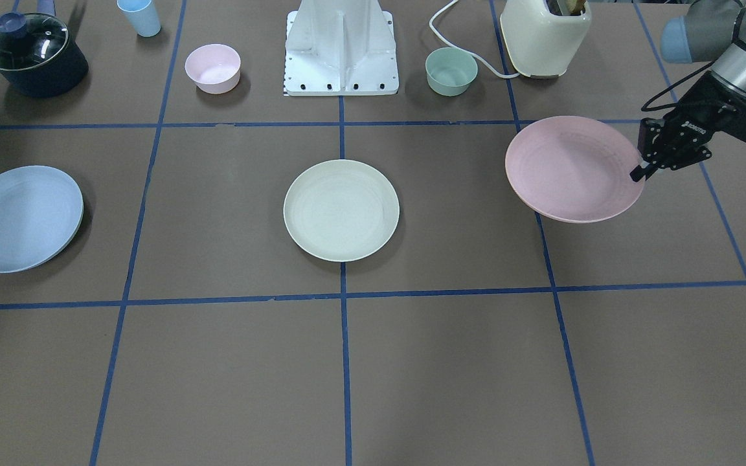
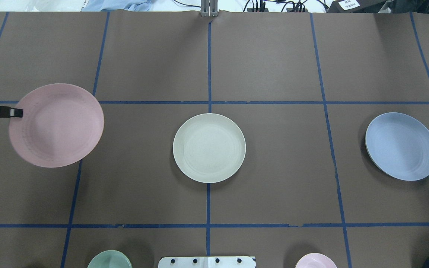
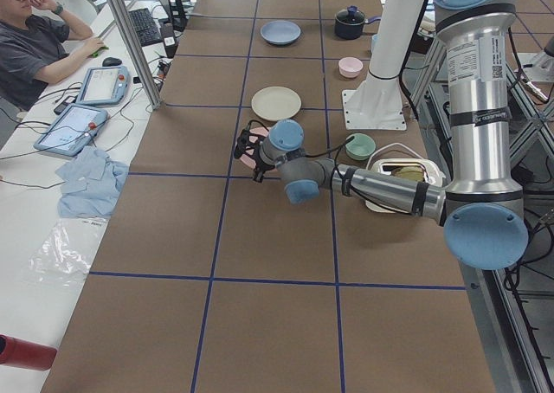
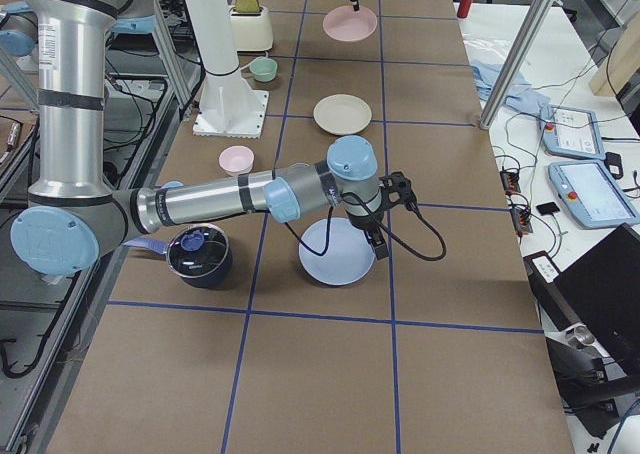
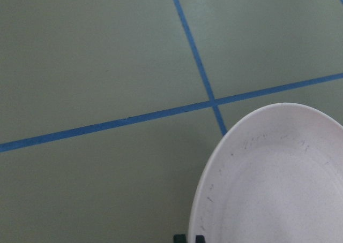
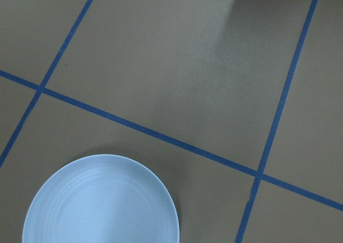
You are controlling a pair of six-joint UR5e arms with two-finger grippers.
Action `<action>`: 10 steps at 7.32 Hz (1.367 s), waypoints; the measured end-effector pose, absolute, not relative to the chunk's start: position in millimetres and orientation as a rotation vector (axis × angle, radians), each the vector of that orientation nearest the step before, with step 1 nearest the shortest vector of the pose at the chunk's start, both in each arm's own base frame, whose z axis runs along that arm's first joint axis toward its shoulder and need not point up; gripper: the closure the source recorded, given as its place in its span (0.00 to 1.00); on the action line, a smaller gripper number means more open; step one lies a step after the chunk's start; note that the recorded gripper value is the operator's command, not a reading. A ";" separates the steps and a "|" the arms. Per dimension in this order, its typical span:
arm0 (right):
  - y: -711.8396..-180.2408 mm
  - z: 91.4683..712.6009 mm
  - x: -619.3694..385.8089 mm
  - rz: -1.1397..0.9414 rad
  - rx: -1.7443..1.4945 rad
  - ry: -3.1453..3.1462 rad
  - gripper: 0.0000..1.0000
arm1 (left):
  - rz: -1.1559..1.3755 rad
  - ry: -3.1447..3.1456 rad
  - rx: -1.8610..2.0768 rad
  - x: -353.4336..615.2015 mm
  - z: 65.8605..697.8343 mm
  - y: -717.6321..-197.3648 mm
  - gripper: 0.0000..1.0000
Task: Stack three plates with pink and blue
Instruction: 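Grip the pink plate rim with the left gripper and lift it, then carry the pink plate over the cream plate and lower it on top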
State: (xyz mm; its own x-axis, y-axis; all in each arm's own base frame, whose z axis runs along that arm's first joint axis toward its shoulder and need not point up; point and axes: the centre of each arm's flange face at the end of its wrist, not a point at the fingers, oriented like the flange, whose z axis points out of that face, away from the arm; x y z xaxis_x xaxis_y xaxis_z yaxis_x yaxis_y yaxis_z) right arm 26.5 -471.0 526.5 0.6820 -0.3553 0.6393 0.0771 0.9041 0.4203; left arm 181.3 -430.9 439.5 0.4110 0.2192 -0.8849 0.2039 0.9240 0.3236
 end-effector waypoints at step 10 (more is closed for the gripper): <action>-468.0 531.2 25.7 -0.245 0.364 -0.802 0.00 | -0.126 1.173 0.195 514.3 257.7 -417.3 1.00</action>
